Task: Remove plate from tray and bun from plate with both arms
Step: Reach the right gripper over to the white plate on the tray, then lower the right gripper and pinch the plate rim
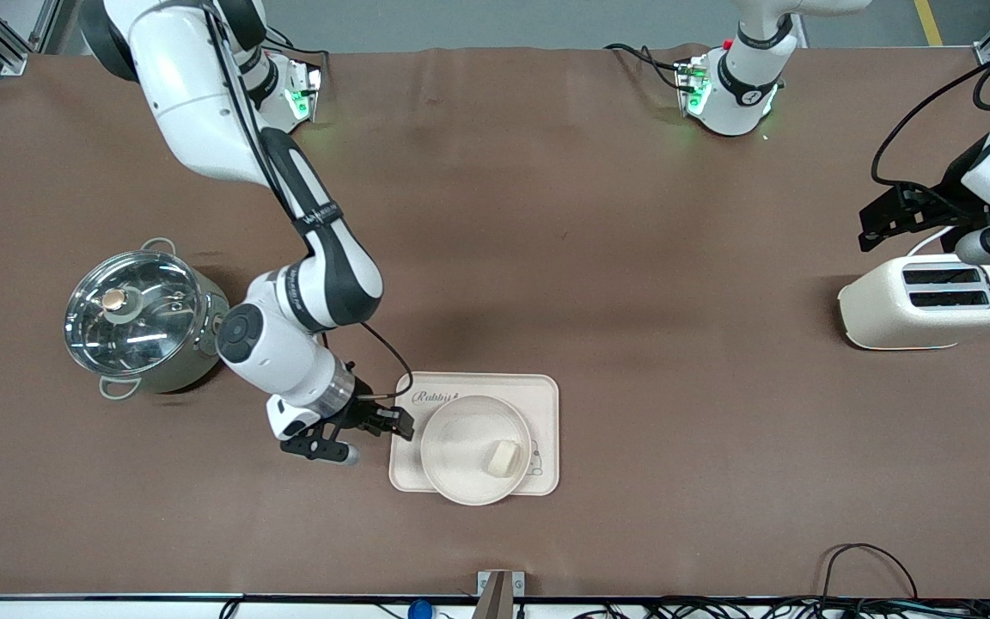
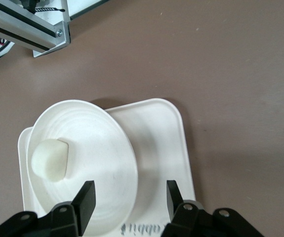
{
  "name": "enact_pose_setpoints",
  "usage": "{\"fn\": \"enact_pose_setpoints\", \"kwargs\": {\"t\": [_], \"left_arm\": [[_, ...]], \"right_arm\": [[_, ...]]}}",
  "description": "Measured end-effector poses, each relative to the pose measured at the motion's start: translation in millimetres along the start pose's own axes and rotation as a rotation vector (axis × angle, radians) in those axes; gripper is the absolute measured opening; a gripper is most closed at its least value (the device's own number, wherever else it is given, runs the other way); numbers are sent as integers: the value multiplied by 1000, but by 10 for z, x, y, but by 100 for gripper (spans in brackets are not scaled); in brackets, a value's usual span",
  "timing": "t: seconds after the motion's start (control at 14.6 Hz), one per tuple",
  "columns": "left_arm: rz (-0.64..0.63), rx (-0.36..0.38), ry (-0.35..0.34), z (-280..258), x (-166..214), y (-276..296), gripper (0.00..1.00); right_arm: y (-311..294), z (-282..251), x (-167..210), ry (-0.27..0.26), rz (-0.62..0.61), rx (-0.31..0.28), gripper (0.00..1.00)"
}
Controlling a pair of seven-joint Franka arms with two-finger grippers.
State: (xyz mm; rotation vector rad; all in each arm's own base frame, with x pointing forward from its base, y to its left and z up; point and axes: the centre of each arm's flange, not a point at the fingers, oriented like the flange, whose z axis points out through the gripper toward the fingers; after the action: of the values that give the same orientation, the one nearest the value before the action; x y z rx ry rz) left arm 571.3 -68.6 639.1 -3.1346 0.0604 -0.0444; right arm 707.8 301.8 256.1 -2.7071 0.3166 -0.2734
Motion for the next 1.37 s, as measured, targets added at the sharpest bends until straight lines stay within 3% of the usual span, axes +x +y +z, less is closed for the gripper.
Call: {"fn": "enact_pose_setpoints", "kwargs": {"t": [0.27,0.82,0.96,1.17,1.37], "left_arm": [[-1,0,2,-10,0,-4,100],[-3,0,1,-11,0,-17,100],[-5,0,1,-11,1,-27,100],[-4,0,1,-11,1,-25,100],[-4,0,1,-11,1,-25,100]], "right_arm": [[-24,428,-50,6,72,54,61],[35,701,-85,0,86,53,58],[35,709,-83,1,86,54,54],[37,713,-83,1,86,54,32],[38,715,-84,1,86,54,26]]}}
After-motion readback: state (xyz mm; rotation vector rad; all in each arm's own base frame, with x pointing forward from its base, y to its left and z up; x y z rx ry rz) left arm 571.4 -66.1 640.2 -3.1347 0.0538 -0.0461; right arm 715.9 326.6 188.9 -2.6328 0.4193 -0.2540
